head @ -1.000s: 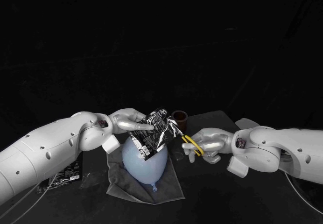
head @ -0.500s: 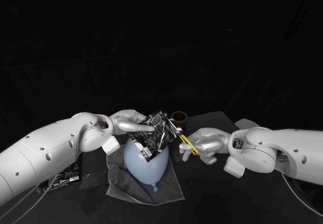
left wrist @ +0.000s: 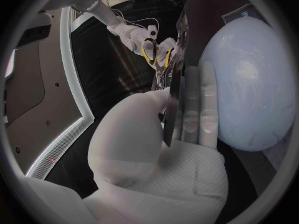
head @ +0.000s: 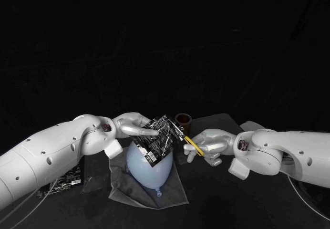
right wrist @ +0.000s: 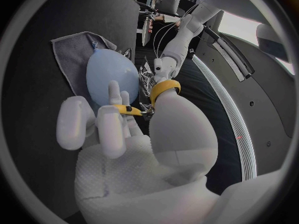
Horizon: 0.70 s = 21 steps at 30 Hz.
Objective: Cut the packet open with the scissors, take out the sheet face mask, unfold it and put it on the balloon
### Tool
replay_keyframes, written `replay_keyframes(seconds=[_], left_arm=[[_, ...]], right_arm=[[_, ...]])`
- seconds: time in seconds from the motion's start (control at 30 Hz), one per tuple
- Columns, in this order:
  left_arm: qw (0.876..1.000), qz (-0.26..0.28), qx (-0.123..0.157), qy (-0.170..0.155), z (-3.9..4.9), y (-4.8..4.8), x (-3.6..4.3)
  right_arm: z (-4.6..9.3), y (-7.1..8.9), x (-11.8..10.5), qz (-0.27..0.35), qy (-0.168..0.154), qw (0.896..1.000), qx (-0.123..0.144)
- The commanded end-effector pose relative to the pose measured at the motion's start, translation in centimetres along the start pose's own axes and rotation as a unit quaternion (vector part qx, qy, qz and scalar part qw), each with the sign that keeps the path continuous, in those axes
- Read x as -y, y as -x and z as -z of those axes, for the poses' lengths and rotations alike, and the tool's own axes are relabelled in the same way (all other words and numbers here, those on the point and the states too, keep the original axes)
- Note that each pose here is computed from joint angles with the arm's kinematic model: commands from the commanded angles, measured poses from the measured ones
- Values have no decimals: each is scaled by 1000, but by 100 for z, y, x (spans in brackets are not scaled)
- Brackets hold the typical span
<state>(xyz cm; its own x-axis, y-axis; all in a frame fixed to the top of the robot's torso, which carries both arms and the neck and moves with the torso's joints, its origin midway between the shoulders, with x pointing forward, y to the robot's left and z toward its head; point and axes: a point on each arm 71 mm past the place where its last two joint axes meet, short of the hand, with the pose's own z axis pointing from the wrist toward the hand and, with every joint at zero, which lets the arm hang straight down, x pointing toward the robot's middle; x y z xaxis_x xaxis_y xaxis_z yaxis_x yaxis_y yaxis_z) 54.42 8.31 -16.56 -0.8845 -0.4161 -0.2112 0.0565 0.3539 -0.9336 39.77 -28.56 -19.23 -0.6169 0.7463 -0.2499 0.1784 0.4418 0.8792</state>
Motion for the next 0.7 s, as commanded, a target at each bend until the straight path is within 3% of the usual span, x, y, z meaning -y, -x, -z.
replay_keyframes(seconds=[0.03, 0.3, 0.7], left_arm=[[1000, -9, -19, -1, -5, -40, -5], [1000, -20, -19, -4, 1, -39, -2], [999, -34, -28, -9, -7, -76, 18]], right_arm=[[10, 16, -5, -7, 3, 1000, -8], [24, 26, 11, -7, -2, 1000, -16], [14, 70, -4, -17, 9, 1000, 11]])
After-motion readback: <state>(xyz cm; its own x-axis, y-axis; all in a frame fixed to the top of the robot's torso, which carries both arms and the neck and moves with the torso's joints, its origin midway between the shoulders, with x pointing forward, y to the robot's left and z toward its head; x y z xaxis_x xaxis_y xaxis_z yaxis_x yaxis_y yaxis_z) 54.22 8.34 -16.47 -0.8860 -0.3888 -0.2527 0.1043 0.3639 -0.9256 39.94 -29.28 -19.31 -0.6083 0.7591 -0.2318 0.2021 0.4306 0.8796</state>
